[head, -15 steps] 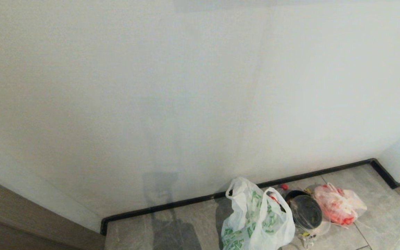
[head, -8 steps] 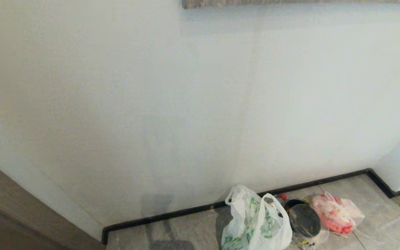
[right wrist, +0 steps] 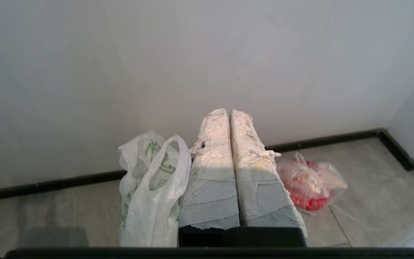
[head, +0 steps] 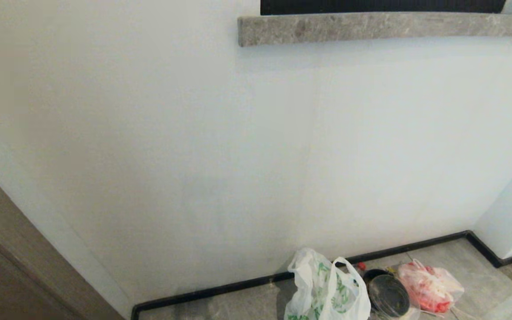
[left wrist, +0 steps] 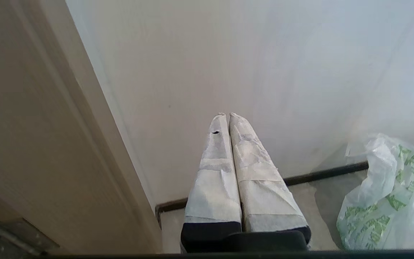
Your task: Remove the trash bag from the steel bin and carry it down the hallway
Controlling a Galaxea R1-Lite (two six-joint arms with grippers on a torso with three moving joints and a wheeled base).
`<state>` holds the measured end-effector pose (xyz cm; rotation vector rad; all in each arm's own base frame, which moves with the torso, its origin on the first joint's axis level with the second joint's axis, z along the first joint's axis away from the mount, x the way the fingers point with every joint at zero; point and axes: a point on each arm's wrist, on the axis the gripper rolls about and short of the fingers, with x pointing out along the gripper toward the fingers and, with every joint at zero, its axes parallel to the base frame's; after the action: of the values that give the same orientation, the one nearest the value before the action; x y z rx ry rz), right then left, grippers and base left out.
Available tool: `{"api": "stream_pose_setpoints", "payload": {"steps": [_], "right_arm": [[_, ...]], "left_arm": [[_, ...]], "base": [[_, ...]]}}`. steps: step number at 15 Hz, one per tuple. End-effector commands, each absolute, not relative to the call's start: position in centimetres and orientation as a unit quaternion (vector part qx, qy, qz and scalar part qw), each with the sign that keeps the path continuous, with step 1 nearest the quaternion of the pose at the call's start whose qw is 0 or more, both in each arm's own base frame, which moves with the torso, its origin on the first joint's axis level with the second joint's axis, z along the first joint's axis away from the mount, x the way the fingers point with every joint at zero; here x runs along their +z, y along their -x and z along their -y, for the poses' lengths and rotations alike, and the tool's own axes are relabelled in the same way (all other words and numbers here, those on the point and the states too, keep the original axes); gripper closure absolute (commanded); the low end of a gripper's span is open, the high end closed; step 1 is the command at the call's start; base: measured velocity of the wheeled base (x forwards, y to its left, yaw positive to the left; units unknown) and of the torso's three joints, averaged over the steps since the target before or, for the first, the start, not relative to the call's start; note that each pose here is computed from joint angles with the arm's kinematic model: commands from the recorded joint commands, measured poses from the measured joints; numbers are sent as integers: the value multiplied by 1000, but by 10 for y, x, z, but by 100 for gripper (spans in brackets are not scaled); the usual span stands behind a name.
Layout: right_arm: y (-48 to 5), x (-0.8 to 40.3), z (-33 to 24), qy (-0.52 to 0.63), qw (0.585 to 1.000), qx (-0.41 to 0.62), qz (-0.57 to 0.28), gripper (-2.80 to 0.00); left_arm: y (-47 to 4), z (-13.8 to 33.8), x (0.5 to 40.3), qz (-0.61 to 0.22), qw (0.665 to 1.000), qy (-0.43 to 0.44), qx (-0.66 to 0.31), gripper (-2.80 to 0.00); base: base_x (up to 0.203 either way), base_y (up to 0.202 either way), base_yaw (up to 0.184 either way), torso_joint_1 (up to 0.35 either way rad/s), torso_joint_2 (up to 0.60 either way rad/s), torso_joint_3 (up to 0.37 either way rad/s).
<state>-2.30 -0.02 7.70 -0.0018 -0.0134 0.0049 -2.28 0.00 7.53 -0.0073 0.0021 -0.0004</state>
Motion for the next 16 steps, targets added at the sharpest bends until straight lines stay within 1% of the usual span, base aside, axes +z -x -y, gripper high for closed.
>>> {"api": "stream_pose_setpoints", "payload": {"steps": [1,8,16], "right_arm": [[26,76,0,1,1000,3,26,0],[26,76,0,1,1000,2,26,0],[26,76,0,0,1000,3,25,0]], "left_arm": [[23,0,75,-2,1000,4,0,0],[23,0,75,-2,1000,2,0,0],[23,0,76,-1,1000,2,0,0]], "base": [[0,0,0,2,-34,139],[0,0,0,3,-3,40],[0,0,0,0,0,0]]}}
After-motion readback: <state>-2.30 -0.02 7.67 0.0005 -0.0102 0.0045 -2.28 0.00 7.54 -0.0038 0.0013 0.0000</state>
